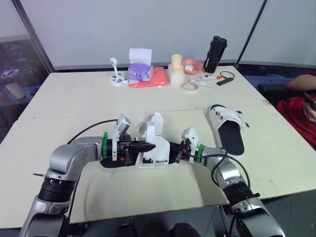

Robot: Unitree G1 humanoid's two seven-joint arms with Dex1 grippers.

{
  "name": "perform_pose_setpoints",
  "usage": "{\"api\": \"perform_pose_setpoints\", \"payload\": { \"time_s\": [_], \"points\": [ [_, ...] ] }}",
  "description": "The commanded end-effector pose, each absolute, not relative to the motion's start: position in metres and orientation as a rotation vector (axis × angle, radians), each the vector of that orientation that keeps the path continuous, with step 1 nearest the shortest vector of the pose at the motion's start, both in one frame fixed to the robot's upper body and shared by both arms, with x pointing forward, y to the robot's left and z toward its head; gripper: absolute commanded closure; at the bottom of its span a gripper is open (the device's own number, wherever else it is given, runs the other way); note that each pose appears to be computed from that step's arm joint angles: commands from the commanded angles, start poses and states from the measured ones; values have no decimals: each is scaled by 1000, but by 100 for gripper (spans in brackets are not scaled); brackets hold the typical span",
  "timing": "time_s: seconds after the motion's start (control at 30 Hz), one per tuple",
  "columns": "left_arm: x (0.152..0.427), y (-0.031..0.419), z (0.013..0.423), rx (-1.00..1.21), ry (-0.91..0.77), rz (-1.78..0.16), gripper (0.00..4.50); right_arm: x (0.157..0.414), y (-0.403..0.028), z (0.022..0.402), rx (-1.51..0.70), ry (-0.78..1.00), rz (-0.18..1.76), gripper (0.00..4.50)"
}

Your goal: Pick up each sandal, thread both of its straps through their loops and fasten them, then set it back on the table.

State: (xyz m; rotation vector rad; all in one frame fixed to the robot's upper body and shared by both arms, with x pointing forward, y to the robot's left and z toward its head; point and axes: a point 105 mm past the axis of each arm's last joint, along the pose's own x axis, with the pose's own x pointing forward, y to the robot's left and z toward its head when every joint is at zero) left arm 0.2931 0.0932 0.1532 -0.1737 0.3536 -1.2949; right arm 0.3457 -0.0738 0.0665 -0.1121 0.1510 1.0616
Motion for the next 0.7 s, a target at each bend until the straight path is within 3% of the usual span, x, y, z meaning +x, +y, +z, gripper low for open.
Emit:
{"api": "perform_pose_setpoints", "payload": {
  "time_s": [0.03, 0.7],
  "points": [
    [295, 91, 162, -168, 306, -1296, 444, 332, -93, 6, -121, 410, 988, 450],
    [283, 88, 147, -103, 336, -1321, 444, 331, -92, 5, -115, 413, 990, 450]
  ]
}}
